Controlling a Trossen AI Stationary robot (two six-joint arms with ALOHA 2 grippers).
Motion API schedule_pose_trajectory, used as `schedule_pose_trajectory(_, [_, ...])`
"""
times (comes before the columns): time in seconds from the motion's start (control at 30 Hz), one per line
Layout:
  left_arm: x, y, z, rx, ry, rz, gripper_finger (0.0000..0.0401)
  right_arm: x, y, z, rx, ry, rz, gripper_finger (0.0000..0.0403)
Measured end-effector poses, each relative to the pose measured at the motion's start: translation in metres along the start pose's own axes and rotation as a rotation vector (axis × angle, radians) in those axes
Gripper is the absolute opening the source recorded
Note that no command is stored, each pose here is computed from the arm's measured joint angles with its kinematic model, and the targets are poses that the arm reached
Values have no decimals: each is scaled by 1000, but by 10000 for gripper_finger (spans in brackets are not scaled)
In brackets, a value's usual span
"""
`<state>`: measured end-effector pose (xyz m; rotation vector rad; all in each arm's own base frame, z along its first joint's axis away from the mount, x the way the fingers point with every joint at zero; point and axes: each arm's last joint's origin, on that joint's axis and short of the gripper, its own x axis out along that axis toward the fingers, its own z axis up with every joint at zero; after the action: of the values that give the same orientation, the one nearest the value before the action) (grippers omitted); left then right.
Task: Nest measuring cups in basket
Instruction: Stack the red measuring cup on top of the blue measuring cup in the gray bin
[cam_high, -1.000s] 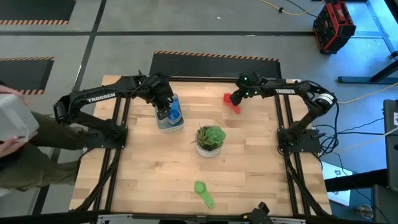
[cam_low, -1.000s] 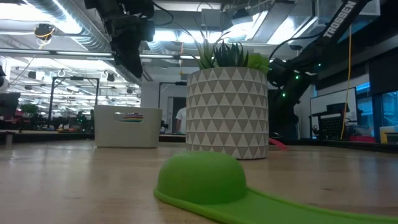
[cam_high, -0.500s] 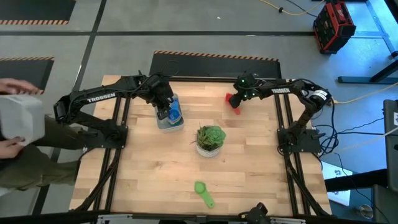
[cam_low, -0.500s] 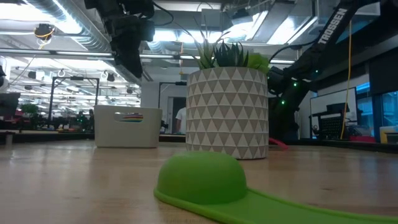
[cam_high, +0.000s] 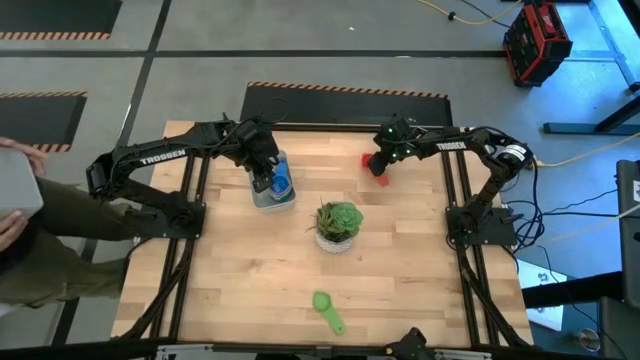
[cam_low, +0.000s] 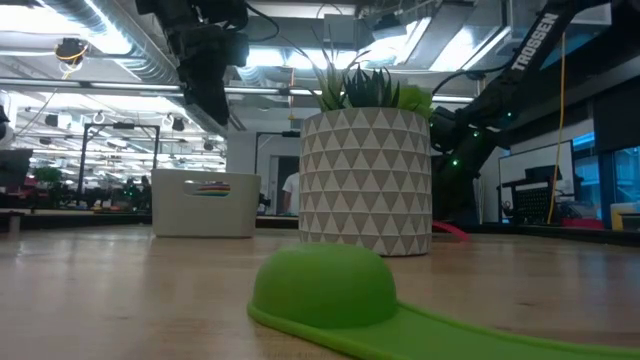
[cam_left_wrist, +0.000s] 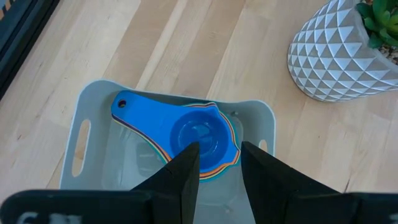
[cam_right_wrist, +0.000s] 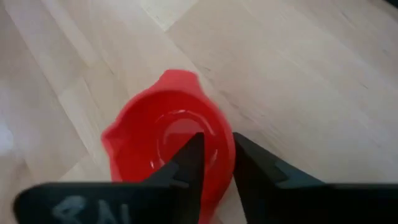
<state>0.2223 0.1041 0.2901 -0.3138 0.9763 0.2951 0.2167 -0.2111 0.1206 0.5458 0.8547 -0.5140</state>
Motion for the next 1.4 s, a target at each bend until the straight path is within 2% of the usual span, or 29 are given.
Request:
schedule_pose_trajectory(0.33, [0, 0, 0, 0, 0, 0, 110, 0, 0, 0, -12, 0, -1, 13])
schedule_pose_trajectory(0.8, [0, 0, 5, 7, -54, -1, 110, -1, 1, 4, -153, 5, 32, 18])
schedule_pose_trajectory(1.13, [0, 0, 5, 7, -54, 0, 110, -21, 11, 46, -311, 54, 41, 18])
schedule_pose_trajectory(1.4, [0, 0, 8, 12, -85, -1, 110, -42, 38, 83, -488, 59, 68, 18])
